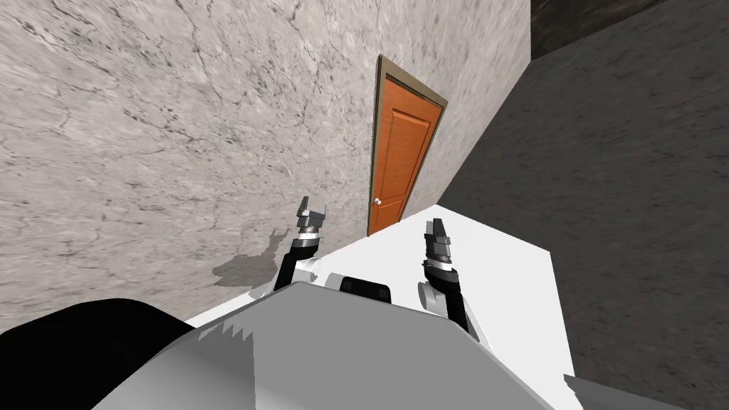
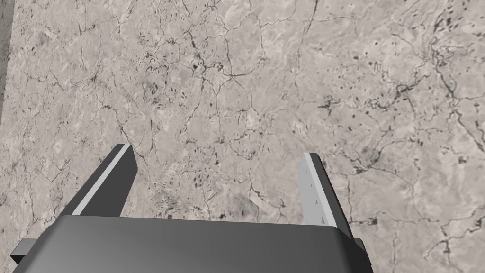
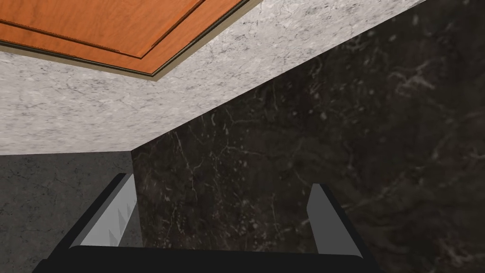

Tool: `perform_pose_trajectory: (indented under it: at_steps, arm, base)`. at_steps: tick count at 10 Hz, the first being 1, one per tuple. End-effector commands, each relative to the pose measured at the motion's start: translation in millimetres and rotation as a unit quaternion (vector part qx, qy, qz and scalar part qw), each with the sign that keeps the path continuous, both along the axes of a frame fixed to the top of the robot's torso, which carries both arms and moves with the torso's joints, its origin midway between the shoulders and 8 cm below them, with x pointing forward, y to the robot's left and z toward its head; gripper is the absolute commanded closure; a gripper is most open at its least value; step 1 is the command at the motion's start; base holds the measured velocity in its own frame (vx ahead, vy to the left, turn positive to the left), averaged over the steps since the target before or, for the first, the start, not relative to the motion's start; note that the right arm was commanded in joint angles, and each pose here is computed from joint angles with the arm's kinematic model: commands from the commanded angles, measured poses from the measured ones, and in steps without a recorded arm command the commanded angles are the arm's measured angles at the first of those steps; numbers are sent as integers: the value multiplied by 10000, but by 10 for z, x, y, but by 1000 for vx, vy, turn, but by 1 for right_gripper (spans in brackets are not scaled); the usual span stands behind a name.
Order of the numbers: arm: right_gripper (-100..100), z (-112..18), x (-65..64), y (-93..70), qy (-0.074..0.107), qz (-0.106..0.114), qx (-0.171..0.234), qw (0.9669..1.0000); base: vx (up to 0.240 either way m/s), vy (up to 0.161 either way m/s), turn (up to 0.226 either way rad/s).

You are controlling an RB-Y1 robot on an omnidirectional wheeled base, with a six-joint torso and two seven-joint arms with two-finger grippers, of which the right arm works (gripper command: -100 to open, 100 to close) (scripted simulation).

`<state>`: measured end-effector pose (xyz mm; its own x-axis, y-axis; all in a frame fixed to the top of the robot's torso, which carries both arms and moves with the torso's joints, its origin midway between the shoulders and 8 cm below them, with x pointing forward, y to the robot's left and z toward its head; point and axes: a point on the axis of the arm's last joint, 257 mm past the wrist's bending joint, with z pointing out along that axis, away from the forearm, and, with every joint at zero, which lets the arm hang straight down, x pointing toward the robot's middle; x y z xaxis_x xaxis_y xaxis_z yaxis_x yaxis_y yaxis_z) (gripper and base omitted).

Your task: Pull the door open

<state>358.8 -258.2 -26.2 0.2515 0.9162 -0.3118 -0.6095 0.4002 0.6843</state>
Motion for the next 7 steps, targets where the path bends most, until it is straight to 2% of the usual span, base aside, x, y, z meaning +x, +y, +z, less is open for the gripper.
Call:
perform_pose_trajectory:
  at_steps: [1,4,7]
  arm:
    - [-100,-122,61,-5,108,-100,-139,9998]
    - [-100,-348,160,-14,313,-272,-391,9984]
    - [-100,-591,255,-26,530,-449,-671,9953]
  base:
    - [88,-34,120]
    - [94,-38,125]
    - [84,-33,137]
